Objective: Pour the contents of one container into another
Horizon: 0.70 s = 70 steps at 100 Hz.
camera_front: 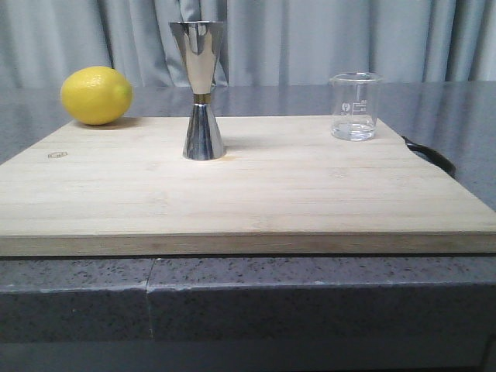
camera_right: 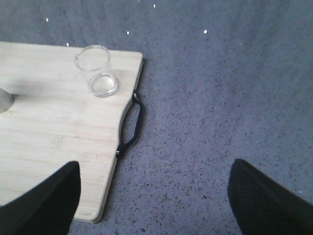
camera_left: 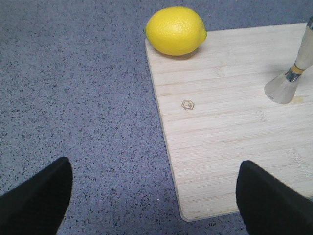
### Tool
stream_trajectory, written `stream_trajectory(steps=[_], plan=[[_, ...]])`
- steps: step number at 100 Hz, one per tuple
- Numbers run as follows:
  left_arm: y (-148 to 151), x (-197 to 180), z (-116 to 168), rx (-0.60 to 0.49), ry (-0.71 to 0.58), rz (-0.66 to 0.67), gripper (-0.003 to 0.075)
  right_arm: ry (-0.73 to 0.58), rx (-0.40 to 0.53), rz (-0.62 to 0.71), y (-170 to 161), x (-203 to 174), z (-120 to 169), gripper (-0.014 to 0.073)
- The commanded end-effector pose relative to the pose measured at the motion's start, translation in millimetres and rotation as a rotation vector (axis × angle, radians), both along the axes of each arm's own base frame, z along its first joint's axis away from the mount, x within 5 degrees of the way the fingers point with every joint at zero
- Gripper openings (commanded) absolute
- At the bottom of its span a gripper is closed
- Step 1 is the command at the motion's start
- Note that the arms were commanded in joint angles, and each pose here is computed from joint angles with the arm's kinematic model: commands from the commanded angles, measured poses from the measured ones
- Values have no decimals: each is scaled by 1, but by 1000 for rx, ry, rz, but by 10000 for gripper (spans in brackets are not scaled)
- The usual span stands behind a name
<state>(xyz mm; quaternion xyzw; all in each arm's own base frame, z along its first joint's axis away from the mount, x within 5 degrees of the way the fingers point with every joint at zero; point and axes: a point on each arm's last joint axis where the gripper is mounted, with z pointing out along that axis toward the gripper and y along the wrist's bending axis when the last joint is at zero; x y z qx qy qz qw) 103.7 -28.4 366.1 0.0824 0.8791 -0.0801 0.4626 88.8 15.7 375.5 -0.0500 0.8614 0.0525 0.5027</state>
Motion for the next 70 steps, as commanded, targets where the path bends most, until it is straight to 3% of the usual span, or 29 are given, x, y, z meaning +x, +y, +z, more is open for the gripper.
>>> stream_trajectory(steps=[1, 19, 27, 48, 70], plan=[[1, -5, 6, -56, -148, 4, 618, -134, 13, -9, -5, -11, 12, 557], [2, -8, -7, -62, -167, 4, 618, -192, 9, -9, -8, -22, 3, 549], [1, -8, -7, -73, -170, 1, 598, -194, 5, -11, -9, -22, 3, 487], [1, -7, -5, -79, -191, 1, 398, -194, 5, -11, -9, -22, 3, 226], [1, -7, -5, -80, -193, 1, 185, -194, 5, -11, -9, -22, 3, 104]])
